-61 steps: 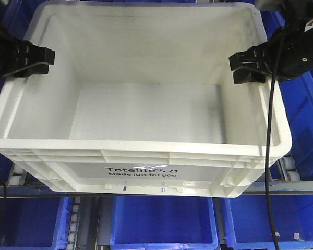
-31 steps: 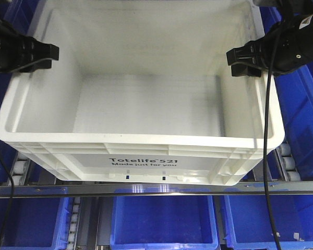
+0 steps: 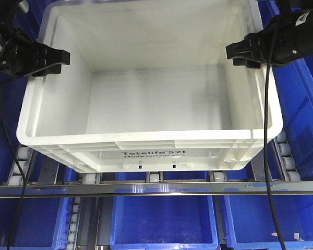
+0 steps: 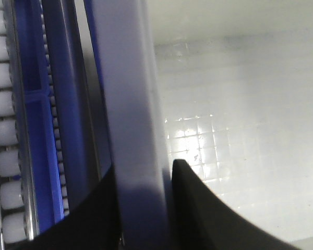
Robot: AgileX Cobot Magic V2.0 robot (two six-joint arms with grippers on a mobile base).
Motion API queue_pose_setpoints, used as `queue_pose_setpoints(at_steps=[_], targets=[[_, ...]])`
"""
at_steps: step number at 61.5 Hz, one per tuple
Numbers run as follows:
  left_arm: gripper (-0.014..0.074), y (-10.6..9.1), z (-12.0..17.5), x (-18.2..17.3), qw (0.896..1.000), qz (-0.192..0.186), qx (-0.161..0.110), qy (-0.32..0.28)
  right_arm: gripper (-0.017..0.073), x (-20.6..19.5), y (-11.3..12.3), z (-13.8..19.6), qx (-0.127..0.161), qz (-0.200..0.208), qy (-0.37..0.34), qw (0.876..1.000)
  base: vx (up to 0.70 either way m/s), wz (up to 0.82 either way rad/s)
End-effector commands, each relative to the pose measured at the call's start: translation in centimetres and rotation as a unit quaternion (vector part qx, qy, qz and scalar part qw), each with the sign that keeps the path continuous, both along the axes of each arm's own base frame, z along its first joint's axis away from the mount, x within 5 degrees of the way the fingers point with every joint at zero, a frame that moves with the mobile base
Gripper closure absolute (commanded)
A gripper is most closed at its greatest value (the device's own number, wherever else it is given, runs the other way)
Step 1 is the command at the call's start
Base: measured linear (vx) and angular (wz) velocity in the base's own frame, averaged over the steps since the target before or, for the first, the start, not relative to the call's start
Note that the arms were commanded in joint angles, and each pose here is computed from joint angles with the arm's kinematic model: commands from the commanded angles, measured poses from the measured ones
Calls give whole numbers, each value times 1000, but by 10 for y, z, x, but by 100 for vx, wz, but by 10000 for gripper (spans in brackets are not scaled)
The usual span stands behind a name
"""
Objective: Move bin from left to right shelf
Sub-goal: 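Lower the white tote onto the rollers with both grippers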
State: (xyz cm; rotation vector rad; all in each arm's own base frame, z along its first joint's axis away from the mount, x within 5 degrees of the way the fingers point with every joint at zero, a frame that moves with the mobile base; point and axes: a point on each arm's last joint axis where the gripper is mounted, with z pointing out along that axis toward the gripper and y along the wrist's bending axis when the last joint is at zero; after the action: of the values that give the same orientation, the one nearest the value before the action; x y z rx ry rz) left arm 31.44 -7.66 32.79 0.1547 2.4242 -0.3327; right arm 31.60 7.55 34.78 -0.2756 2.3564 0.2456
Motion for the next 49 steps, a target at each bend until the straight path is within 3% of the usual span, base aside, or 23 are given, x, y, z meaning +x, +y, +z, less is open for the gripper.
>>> queue_pose_setpoints(at_steps=[1, 37, 49], targets=[[598, -2, 37, -1, 994, 10, -33, -100, 564, 1, -4, 41, 14, -12, -130, 991, 0, 0], [598, -1, 39, 2, 992, 16, -36, -121, 564, 20, -3, 20, -13, -10, -115, 993, 0, 0], [598, -3, 27, 11, 994, 16, -32, -103, 564, 27, -3, 11, -24, -9, -107, 994, 0, 0]])
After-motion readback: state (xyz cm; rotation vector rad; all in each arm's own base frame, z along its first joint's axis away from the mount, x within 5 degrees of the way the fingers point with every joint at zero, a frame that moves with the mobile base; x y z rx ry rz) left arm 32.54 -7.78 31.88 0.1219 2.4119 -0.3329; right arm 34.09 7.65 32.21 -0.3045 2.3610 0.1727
